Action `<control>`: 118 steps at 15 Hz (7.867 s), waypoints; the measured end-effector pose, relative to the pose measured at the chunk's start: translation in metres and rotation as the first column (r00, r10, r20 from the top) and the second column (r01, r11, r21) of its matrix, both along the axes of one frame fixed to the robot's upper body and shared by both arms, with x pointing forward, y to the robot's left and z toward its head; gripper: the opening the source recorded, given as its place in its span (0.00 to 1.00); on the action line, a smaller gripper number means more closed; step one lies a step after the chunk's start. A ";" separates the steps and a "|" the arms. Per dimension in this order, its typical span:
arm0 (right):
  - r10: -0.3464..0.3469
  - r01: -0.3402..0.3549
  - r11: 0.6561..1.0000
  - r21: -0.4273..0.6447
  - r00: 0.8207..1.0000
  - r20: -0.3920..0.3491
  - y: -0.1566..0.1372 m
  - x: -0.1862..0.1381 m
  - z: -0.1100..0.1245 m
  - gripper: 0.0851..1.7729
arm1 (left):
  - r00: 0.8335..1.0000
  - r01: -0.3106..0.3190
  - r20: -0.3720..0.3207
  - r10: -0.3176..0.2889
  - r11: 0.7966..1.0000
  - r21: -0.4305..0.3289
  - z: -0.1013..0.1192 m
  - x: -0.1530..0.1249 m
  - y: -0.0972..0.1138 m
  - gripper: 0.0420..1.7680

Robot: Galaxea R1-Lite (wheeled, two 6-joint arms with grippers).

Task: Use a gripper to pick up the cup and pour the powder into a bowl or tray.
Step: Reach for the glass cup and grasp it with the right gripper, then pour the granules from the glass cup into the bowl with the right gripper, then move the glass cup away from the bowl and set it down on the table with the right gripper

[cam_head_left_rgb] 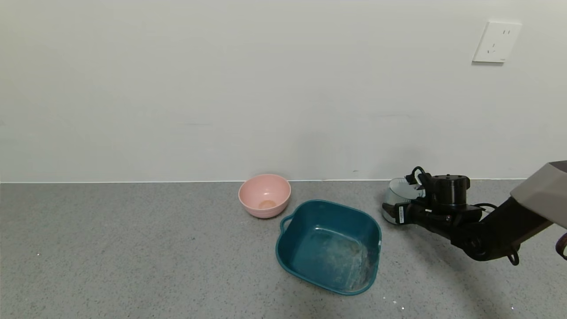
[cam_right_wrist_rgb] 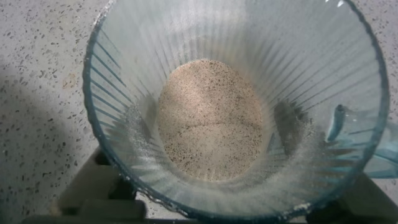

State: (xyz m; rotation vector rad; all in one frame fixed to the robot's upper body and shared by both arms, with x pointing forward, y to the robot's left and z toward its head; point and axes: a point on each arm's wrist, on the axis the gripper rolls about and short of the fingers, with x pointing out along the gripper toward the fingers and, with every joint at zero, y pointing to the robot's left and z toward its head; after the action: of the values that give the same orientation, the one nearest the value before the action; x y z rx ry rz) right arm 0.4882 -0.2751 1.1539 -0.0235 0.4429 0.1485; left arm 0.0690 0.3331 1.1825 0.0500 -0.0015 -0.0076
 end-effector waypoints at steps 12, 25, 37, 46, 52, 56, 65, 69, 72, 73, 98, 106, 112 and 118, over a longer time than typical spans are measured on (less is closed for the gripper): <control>-0.049 0.050 0.998 -0.038 0.998 0.027 -0.006 -0.001 0.035 0.74 | 1.000 0.000 0.000 0.000 1.000 0.000 0.000 0.000 0.000 0.97; -0.023 0.128 0.888 -0.441 0.972 0.236 0.029 -0.031 0.123 0.74 | 1.000 0.000 -0.001 0.000 1.000 0.000 0.000 0.000 0.000 0.97; 0.134 0.112 0.589 -0.801 0.963 0.233 0.107 -0.052 0.112 0.74 | 1.000 0.000 -0.002 0.000 1.000 0.000 0.000 0.000 0.000 0.97; 0.258 0.145 0.315 -0.938 0.938 0.232 0.149 -0.068 0.084 0.74 | 1.000 0.001 -0.002 -0.001 1.000 -0.001 0.000 0.000 0.000 0.97; 0.333 0.132 0.054 -0.990 0.932 0.143 0.149 -0.078 0.068 0.74 | 1.000 0.000 -0.002 0.000 1.000 0.000 0.000 0.000 0.000 0.97; 0.380 0.102 -0.086 -0.991 0.923 0.062 0.156 -0.088 0.061 0.74 | 1.000 0.000 -0.002 0.000 1.000 -0.001 0.000 0.000 0.000 0.97; 0.437 0.102 -0.320 -0.942 0.898 -0.051 0.164 -0.109 0.067 0.73 | 1.000 0.000 -0.002 0.000 1.000 -0.001 0.000 0.000 0.000 0.97; 0.445 0.106 -0.373 -0.922 0.892 -0.077 0.163 -0.116 0.070 0.73 | 1.000 0.000 -0.001 0.000 1.000 0.000 0.000 0.000 0.000 0.97; 0.451 0.110 -0.398 -0.911 0.888 -0.090 0.164 -0.120 0.071 0.73 | 1.000 0.000 -0.002 0.000 1.000 -0.001 0.000 0.000 0.000 0.97; 0.453 0.112 -0.397 -0.911 0.887 -0.088 0.164 -0.120 0.072 0.73 | 1.000 0.000 -0.001 0.000 1.000 0.000 0.000 0.000 0.000 0.97; 0.162 0.269 0.510 -0.817 0.903 0.398 0.116 -0.095 0.102 0.73 | 1.000 0.000 -0.002 0.000 1.000 -0.001 0.000 0.000 0.000 0.97; -0.148 0.379 0.761 -0.527 0.892 0.428 0.059 -0.069 0.098 0.73 | 1.000 0.000 -0.001 0.000 1.000 -0.001 0.000 0.000 0.000 0.97; -0.102 0.217 0.917 -0.334 0.938 0.331 0.051 -0.074 0.096 0.73 | 1.000 0.000 -0.002 0.000 1.000 -0.001 0.000 0.000 0.000 0.97; -0.095 0.154 0.975 -0.162 0.941 0.325 0.023 -0.068 0.101 0.73 | 1.000 0.000 -0.002 0.000 1.000 -0.001 0.000 0.000 0.000 0.97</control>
State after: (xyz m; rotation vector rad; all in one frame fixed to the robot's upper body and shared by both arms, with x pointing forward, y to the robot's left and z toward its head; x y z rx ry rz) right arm 0.4205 -0.2523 1.2550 -0.2002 0.1356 -0.0239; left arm 0.0690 0.3331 1.1823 0.0494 0.0002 -0.0081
